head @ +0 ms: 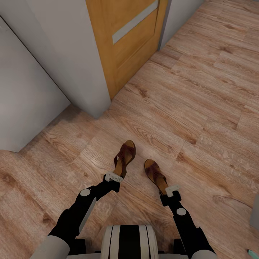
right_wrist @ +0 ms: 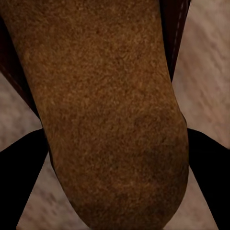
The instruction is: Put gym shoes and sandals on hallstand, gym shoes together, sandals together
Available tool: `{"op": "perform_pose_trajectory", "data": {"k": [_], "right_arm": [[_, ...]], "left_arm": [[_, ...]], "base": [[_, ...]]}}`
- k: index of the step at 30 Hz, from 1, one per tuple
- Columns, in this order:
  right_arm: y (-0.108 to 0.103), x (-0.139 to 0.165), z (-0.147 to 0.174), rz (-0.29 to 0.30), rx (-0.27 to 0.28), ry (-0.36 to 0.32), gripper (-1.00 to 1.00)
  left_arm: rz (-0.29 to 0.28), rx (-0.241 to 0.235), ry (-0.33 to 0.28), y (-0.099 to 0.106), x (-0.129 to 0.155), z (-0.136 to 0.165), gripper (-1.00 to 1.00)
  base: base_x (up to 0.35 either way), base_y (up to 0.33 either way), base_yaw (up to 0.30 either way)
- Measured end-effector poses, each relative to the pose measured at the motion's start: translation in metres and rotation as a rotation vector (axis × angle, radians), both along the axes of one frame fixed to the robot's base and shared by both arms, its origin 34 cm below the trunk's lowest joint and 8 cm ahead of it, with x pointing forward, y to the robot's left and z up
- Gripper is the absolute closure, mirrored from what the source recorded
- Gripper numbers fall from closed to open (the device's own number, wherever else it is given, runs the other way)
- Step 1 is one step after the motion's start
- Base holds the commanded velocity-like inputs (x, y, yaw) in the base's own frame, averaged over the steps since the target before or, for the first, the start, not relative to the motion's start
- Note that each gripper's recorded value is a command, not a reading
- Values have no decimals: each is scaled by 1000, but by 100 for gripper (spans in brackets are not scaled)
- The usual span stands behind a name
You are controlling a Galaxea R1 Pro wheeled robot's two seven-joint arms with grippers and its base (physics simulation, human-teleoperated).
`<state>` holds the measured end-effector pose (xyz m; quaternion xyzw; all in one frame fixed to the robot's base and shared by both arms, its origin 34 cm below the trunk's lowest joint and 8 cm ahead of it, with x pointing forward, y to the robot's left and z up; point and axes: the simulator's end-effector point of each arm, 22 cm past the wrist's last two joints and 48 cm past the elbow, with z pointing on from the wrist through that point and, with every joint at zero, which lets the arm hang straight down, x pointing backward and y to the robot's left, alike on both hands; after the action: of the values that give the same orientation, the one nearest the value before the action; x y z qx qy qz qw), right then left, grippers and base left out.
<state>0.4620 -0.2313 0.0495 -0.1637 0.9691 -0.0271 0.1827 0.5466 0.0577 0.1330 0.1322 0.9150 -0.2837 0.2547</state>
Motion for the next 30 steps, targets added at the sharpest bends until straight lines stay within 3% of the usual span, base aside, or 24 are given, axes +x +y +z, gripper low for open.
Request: {"op": "perform_pose_trajectory", "data": {"k": [17,30], "right_arm": [[1,-1,0,1,2,2,100],[2,21,21,3,5,-48,100]], "left_arm": [[2,-1,-5,1,1,1,100],[5,2,-55,3,20,26,100]], "base": [[0,0,0],[0,0,0]]}}
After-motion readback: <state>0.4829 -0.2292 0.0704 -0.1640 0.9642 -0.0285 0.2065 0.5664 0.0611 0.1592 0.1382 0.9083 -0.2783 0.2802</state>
